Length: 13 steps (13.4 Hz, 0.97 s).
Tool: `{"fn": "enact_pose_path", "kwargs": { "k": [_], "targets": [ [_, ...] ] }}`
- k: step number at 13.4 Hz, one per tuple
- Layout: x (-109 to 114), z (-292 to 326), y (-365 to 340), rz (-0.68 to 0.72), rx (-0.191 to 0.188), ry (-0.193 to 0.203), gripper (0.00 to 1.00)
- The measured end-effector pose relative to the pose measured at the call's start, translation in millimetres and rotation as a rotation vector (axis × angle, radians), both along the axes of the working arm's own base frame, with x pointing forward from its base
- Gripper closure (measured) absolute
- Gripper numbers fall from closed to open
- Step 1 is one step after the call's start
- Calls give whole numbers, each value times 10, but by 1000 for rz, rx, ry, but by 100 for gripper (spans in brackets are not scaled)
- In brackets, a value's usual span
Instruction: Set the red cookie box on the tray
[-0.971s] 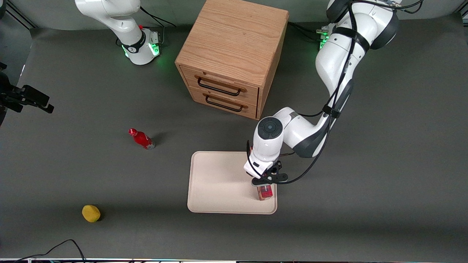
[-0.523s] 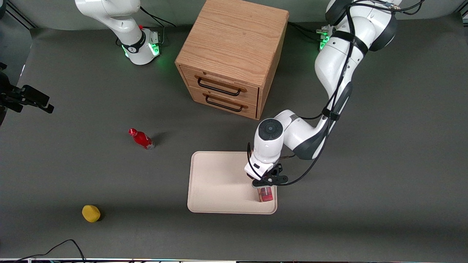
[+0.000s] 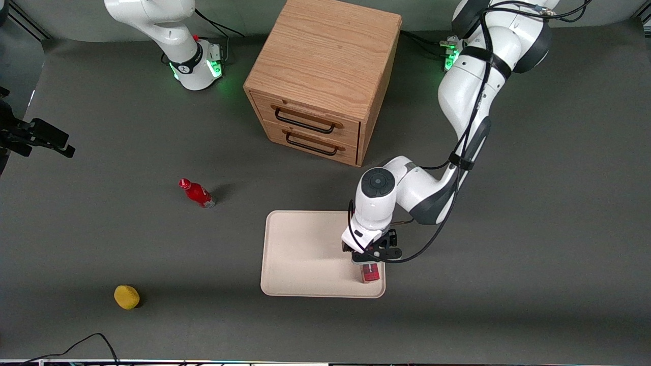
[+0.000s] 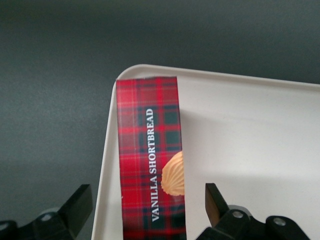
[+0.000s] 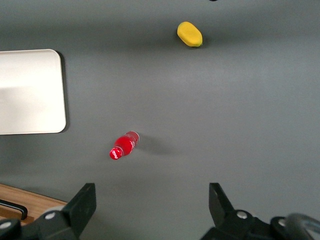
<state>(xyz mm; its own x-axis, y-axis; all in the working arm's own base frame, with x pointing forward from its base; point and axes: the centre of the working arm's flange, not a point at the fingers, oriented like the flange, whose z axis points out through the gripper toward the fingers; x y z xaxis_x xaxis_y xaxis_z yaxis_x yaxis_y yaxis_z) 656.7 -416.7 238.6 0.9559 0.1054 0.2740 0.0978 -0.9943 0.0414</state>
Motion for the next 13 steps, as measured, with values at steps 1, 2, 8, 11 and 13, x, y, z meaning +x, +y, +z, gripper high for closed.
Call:
{"fn": "enact_pose_path", "kwargs": {
  "k": [1, 2, 8, 11, 13],
  "targets": [
    [10, 27, 1, 1, 0, -3, 0],
    [18, 52, 5, 4, 2, -1, 0],
    [89, 625, 228, 47, 39, 99, 0],
    [87, 1186, 533, 33, 69, 175, 0],
    [29, 1639, 720, 6, 101, 202, 0]
  ]
}}
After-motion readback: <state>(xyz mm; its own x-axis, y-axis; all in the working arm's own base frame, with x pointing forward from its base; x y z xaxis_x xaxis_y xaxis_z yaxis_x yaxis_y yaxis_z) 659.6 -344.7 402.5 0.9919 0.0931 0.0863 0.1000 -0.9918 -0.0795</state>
